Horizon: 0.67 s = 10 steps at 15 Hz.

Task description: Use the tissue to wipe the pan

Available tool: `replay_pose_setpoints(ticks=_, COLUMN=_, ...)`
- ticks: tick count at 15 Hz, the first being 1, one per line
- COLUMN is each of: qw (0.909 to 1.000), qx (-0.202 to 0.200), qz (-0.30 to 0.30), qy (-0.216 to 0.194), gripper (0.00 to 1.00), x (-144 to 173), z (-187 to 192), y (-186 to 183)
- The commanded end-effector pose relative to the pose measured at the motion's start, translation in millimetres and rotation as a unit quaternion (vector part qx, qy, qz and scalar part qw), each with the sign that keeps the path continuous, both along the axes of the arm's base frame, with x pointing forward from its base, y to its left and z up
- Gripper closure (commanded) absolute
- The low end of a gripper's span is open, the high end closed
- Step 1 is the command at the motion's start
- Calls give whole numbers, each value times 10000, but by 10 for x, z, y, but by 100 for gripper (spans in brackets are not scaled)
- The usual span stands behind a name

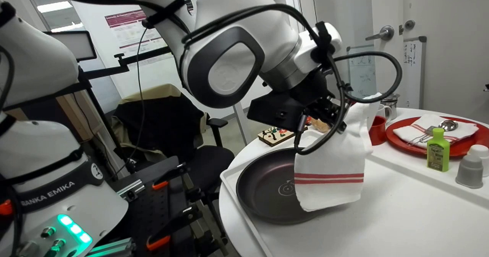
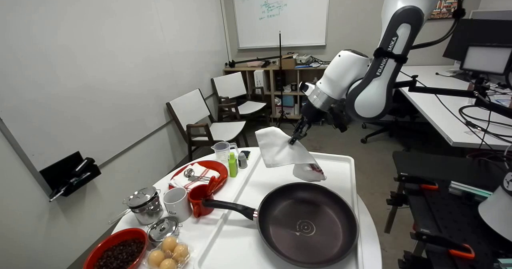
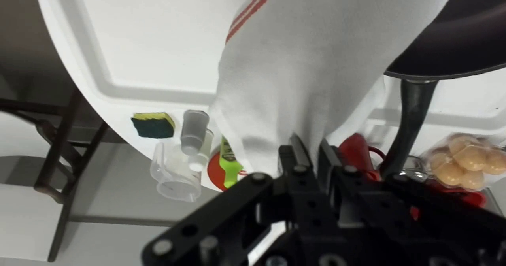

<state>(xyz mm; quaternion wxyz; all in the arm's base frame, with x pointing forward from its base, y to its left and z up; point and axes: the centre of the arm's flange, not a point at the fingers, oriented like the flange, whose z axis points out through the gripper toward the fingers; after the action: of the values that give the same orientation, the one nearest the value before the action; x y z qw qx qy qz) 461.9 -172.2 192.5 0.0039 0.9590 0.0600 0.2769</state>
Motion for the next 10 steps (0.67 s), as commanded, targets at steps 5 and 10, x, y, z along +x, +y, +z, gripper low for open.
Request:
replay_pose_setpoints(ticks=5, qw=9907, qx=217, qz=-1195, qy=618, gripper=94, x=162, z=-118, y=-668)
replay_pose_setpoints(ticks=10, qw=9818, qx=353, qz=-1520, qy=1084, gripper=93, x=251, z=-282, y=-829)
